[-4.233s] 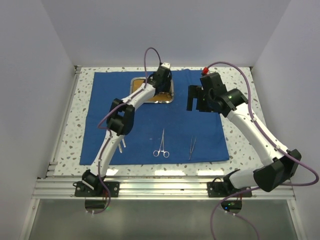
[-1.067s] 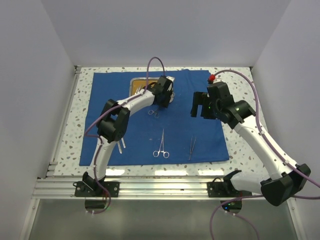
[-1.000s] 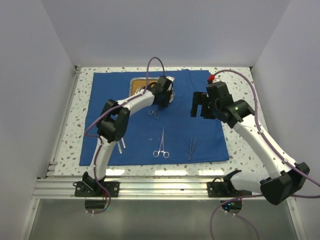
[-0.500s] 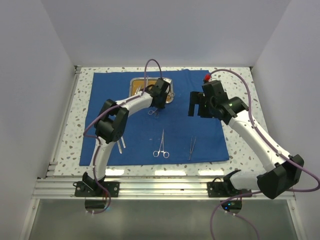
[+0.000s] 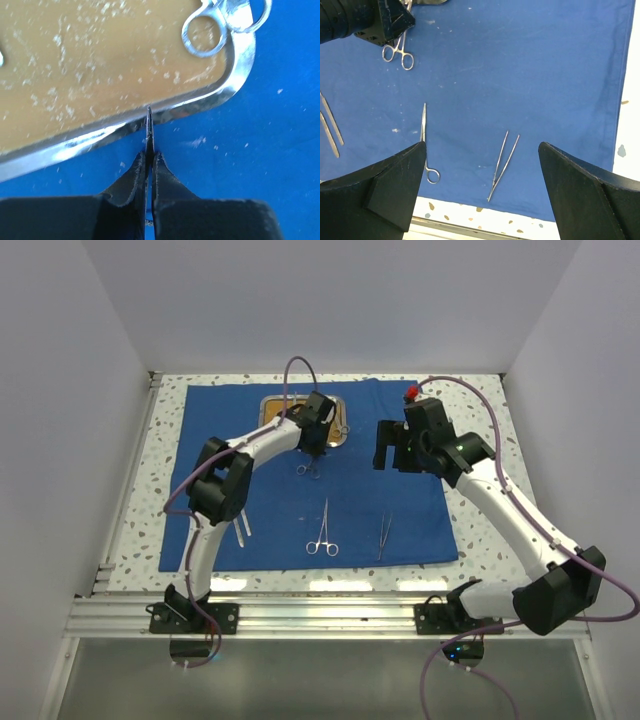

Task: Open and lay out the surgical kit
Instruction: Pick up the medical item from the surgical kit, then place the medical item in the surgical kit.

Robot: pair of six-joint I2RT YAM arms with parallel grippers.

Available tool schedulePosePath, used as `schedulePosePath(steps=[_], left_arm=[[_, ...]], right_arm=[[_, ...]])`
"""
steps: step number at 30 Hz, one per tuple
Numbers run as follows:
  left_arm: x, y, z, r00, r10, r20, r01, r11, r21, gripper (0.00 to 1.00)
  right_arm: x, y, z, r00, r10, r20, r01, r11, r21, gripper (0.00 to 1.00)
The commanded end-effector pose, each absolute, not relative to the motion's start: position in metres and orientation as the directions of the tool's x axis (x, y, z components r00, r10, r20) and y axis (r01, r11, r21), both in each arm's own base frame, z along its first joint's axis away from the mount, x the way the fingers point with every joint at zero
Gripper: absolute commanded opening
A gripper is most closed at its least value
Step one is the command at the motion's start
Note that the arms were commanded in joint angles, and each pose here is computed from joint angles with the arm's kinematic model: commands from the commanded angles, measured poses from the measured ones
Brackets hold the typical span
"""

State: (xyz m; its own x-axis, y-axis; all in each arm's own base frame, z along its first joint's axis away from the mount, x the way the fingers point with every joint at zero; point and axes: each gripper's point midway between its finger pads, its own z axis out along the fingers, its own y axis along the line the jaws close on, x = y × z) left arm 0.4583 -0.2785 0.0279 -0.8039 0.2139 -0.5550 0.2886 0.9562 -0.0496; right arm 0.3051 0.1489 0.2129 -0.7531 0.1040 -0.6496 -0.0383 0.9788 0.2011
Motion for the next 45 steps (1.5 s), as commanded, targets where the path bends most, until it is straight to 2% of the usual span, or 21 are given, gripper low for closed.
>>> schedulePosePath(steps=[1, 4, 8, 14, 20, 24, 37, 38, 40, 41, 42, 43, 45], left_arm=[[0.46, -0.266, 0.087, -0.789, 0.154, -0.595, 0.228, 0.972, -0.051, 0.0], [0.454, -0.263, 0.134, -0.759, 0.089, -0.645, 0.189, 0.978, -0.087, 0.0], [0.435, -0.261, 0.169, -0.739, 0.018, -0.673, 0.146, 0.98, -0.134, 0.0], [0.385, -0.264, 0.189, -0.755, -0.039, -0.655, 0.083, 0.985, -0.154, 0.0], [0.317, -0.273, 0.163, -0.794, -0.087, -0.602, 0.032, 0.983, -0.183, 0.0], [0.283, -0.263, 0.123, -0.834, -0.078, -0.547, 0.009, 0.988, -0.153, 0.0], [0.254, -0.281, 0.074, -0.862, -0.034, -0.506, 0.075, 0.978, -0.194, 0.0], [0.254, -0.283, 0.074, -0.863, -0.032, -0.504, 0.078, 0.977, -0.197, 0.03], [0.254, -0.286, 0.073, -0.867, -0.032, -0.498, 0.085, 0.974, -0.21, 0.21], [0.254, -0.288, 0.074, -0.866, -0.031, -0.498, 0.09, 0.972, -0.217, 0.4], [0.254, -0.289, 0.076, -0.865, -0.029, -0.5, 0.094, 0.971, -0.22, 0.47], [0.254, -0.29, 0.078, -0.864, -0.03, -0.503, 0.096, 0.97, -0.223, 0.67], [0.26, -0.291, 0.088, -0.853, -0.027, -0.522, 0.102, 0.97, -0.219, 0.76]], right_arm=[[0.309, 0.156, 0.223, -0.725, 0.106, -0.68, -0.082, 0.968, 0.238, 0.99], [0.309, 0.158, 0.226, -0.72, 0.115, -0.685, -0.09, 0.962, 0.256, 0.99], [0.306, 0.159, 0.234, -0.705, 0.135, -0.696, -0.095, 0.955, 0.281, 0.98], [0.295, 0.151, 0.24, -0.685, 0.146, -0.713, -0.093, 0.954, 0.285, 0.99], [0.282, 0.143, 0.237, -0.681, 0.149, -0.717, -0.087, 0.956, 0.281, 0.98], [0.274, 0.142, 0.231, -0.694, 0.151, -0.704, -0.086, 0.953, 0.29, 0.98], [0.262, 0.136, 0.223, -0.711, 0.151, -0.687, -0.072, 0.956, 0.285, 0.98], [0.262, 0.136, 0.223, -0.711, 0.15, -0.686, -0.073, 0.956, 0.285, 0.99], [0.265, 0.137, 0.224, -0.71, 0.149, -0.688, -0.072, 0.957, 0.281, 0.98], [0.267, 0.138, 0.224, -0.708, 0.146, -0.691, -0.074, 0.958, 0.278, 0.99], [0.27, 0.139, 0.223, -0.713, 0.144, -0.687, -0.071, 0.959, 0.275, 0.98], [0.274, 0.141, 0.227, -0.707, 0.146, -0.692, -0.074, 0.958, 0.277, 0.99], [0.283, 0.145, 0.232, -0.695, 0.149, -0.704, -0.082, 0.955, 0.283, 0.99]])
